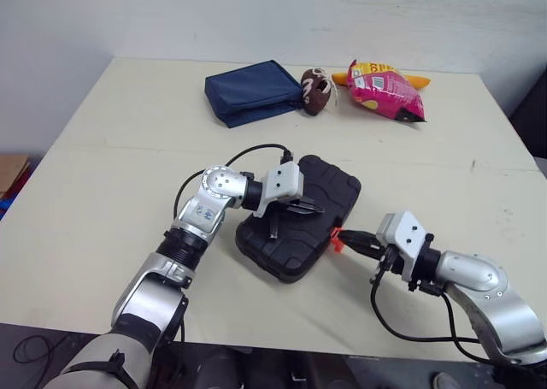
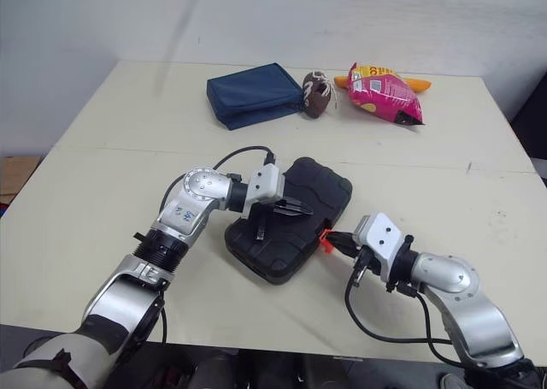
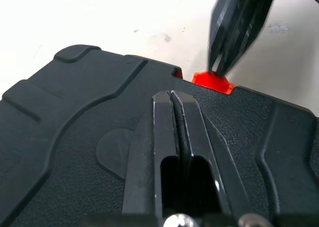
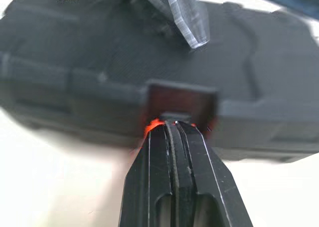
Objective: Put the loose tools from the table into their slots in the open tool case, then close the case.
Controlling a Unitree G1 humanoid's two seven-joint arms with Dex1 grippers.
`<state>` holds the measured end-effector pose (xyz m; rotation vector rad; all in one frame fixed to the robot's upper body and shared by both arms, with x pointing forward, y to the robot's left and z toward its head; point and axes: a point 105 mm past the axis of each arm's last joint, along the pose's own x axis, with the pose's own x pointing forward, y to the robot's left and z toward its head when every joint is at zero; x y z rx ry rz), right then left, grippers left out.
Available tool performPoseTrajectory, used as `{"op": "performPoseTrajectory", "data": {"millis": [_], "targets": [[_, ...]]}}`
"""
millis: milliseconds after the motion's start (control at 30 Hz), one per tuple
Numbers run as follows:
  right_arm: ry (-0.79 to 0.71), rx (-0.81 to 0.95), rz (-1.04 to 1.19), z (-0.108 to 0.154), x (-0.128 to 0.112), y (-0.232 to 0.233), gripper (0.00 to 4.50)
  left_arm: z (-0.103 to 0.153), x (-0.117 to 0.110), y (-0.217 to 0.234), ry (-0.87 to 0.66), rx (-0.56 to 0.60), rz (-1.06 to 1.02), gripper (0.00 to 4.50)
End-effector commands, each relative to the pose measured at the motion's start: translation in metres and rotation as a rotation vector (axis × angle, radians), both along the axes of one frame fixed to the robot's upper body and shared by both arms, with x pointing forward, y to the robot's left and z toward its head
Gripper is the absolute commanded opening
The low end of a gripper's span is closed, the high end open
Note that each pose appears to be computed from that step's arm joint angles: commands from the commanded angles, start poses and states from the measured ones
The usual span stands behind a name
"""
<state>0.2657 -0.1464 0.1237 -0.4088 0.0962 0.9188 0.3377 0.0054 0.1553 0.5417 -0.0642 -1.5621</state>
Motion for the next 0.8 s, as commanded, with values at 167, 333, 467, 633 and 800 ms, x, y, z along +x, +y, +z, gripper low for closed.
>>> {"op": "performPoseTrajectory", "data": {"millis": [167, 333, 467, 633, 800], "targets": [[0.109, -0.072, -0.017, -0.016, -0.018, -0.021, 0.0, -0.024, -0.001, 0.01, 0.083, 0.034, 0.062, 0.03], [0.145, -0.104, -0.023, -0.029, -0.02, -0.024, 0.0, -0.024, 0.005, 0.014, 0.078, 0.044, 0.107, 0.03], [0.132, -0.078, -0.029, -0.034, -0.007, -0.012, 0.0, -0.028, 0.009, 0.018, 0.098, 0.076, 0.148, 0.03], [0.1, -0.078, 0.038, -0.041, 0.004, 0.004, 0.0, -0.04, 0.011, 0.019, 0.13, 0.124, 0.189, 0.03], [0.0, -0.021, 0.052, -0.027, 0.024, 0.022, 0.0, -0.071, -0.005, 0.019, 0.211, 0.192, 0.16, 0.03]]}}
